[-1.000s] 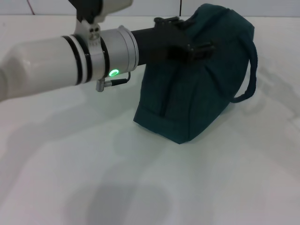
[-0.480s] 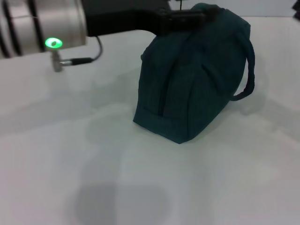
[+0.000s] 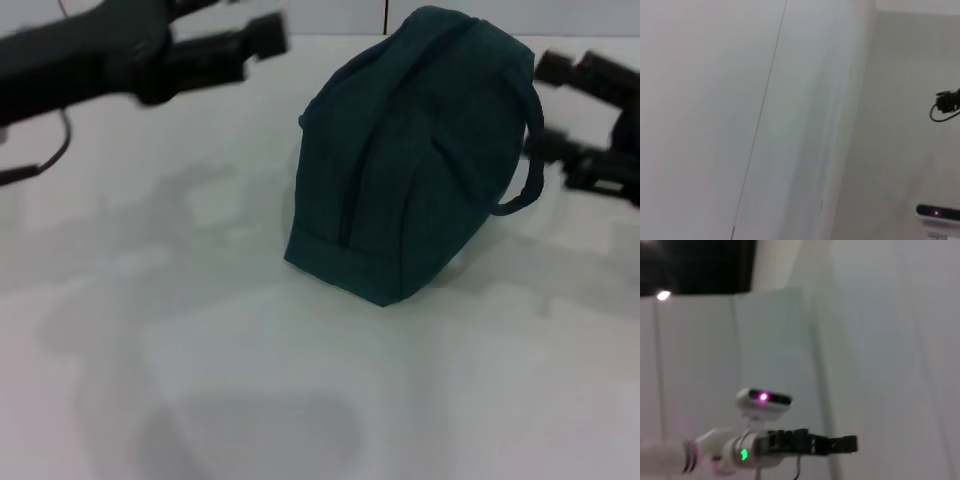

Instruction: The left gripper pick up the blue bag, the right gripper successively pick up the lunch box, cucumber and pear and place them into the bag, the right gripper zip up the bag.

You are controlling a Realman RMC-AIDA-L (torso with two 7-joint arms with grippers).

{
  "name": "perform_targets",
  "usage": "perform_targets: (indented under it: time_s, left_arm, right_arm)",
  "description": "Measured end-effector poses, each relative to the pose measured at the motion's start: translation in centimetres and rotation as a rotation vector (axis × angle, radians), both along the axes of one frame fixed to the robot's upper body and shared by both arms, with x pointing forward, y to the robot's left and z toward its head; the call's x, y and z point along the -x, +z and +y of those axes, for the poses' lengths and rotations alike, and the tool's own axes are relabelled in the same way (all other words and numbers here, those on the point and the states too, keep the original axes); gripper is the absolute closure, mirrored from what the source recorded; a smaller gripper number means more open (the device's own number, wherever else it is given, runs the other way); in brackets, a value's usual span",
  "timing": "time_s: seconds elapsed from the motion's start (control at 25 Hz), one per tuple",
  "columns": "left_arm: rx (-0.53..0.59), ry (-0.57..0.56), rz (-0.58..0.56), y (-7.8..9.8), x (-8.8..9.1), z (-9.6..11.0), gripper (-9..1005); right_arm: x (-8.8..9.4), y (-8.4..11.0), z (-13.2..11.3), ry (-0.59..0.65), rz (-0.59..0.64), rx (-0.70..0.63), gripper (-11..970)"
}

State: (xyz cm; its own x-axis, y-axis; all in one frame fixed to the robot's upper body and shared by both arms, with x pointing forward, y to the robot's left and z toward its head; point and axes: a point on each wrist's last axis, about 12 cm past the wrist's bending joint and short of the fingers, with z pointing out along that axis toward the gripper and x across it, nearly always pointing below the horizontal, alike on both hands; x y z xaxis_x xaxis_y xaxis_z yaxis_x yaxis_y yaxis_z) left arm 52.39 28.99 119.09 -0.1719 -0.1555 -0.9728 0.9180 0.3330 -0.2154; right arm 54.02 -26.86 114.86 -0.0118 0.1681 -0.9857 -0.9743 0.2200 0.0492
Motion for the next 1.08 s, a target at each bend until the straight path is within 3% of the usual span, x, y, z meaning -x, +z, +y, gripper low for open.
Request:
perform_targets:
  time_s: [0.2,0.56,1.08]
  left_arm:
    - [-0.051,-0.032,0.005,-3.8,1.4,1.9,116]
    - [-0.144,-0.078,-0.047,-7.3,2.8,1.2,116]
    - [-0.148,-0.107,-0.071,-7.9,3.2,0.6,121]
  right_arm:
    - [-0.5,0.4,2.4,0.137,0.0,0.157,148]
    - [-0.8,-0.4,4.7,0.215,0.049,0.262,148]
    - [-0.7,-0.7,5.1,0.229,0.056,0.277,147]
